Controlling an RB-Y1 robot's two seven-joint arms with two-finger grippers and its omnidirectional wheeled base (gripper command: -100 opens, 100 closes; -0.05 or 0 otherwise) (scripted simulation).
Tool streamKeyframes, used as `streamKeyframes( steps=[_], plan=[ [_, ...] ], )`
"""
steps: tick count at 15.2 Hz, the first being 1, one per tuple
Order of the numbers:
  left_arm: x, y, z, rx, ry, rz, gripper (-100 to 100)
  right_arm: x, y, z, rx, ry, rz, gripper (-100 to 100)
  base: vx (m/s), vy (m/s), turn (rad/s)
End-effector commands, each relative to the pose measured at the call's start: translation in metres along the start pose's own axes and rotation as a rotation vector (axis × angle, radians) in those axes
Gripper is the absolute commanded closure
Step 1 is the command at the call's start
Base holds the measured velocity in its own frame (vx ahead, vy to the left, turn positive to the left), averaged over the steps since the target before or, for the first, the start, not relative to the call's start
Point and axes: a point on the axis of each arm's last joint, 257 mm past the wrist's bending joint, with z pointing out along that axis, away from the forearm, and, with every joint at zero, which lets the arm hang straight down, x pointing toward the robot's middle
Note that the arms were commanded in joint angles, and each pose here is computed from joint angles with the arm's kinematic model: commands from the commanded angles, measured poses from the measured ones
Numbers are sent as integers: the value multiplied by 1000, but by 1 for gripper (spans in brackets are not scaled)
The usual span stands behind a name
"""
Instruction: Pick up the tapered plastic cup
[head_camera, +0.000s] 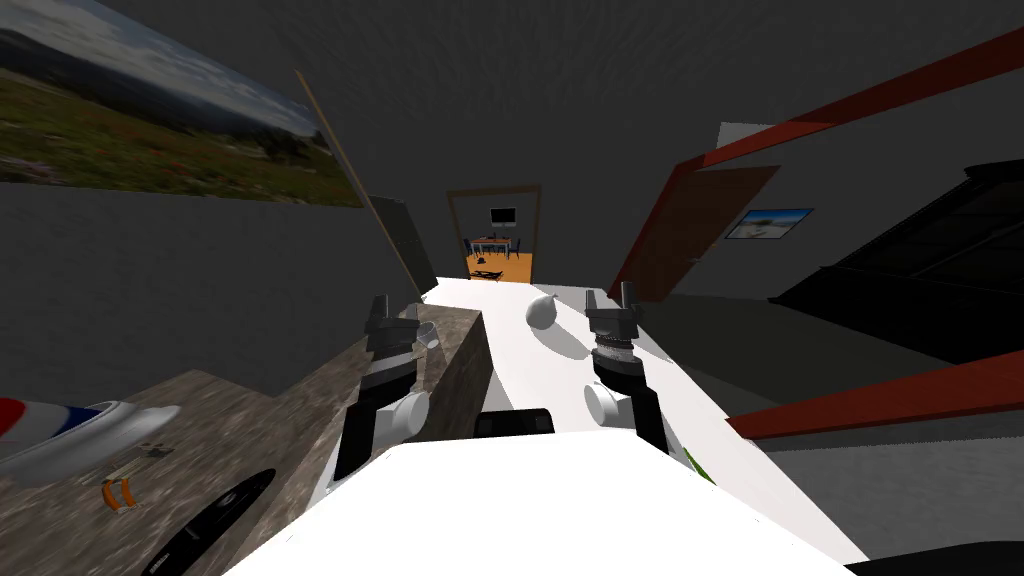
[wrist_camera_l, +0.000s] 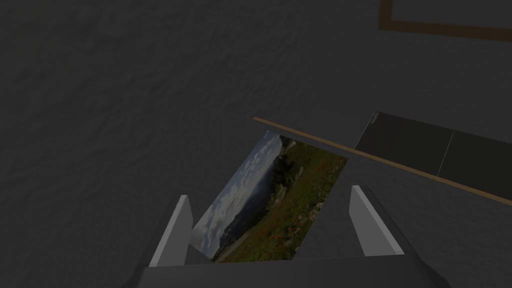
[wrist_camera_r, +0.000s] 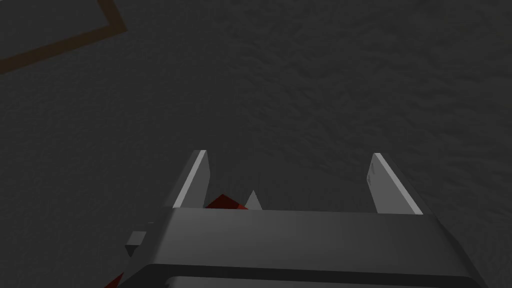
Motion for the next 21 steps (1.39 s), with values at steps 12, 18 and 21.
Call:
streamKeyframes(
  steps=[12,18,21],
  plan=[
    [-34,43,-12,-219,106,144,-100,0,0,0,0,0,0,0,8,-4,-39],
    [-71,64,-26,-357,90,201,-100,0,0,0,0,0,0,0,15,-6,-49],
    [-86,76,-34,-433,76,219,-100,0,0,0,0,0,0,0,26,-7,-73]
  ],
)
